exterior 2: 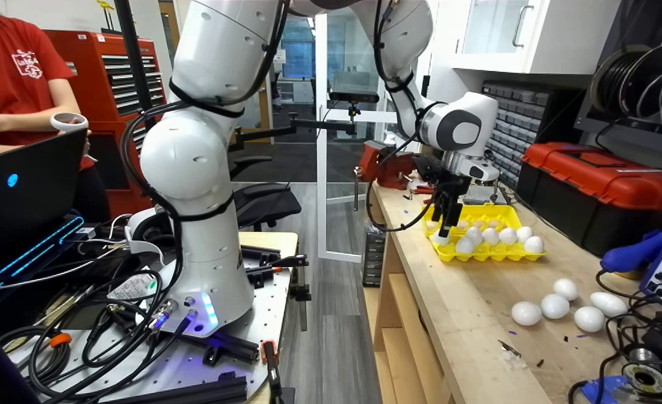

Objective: Take an egg from the tray and place it on the counter

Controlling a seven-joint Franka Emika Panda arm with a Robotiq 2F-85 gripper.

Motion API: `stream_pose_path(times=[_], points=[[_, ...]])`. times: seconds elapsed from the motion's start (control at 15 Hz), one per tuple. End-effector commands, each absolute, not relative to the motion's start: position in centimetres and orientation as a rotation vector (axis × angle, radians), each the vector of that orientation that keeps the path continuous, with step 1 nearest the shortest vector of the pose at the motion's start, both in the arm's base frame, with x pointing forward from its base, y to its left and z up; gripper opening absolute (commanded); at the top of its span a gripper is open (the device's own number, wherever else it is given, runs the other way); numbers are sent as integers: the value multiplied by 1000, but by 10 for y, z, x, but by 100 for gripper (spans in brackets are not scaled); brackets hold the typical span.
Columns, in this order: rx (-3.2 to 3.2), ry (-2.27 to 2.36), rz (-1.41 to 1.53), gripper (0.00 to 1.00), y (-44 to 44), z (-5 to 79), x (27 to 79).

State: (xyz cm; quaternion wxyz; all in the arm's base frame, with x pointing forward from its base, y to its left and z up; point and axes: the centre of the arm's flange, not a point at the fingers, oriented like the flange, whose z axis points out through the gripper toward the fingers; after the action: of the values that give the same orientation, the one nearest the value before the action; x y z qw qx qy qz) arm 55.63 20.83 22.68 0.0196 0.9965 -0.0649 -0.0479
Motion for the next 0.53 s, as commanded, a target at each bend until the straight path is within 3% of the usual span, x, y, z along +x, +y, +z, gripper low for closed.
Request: stream_pose_path(times=[0.0,0.27,0.33,0.47], points=[[3085,-236,-111,100,205,219,569],[3092,-253,-129,100,201,215,570],[3096,-255,-131,83,201,214,570],[3106,-253,-126,67,201,215,569]])
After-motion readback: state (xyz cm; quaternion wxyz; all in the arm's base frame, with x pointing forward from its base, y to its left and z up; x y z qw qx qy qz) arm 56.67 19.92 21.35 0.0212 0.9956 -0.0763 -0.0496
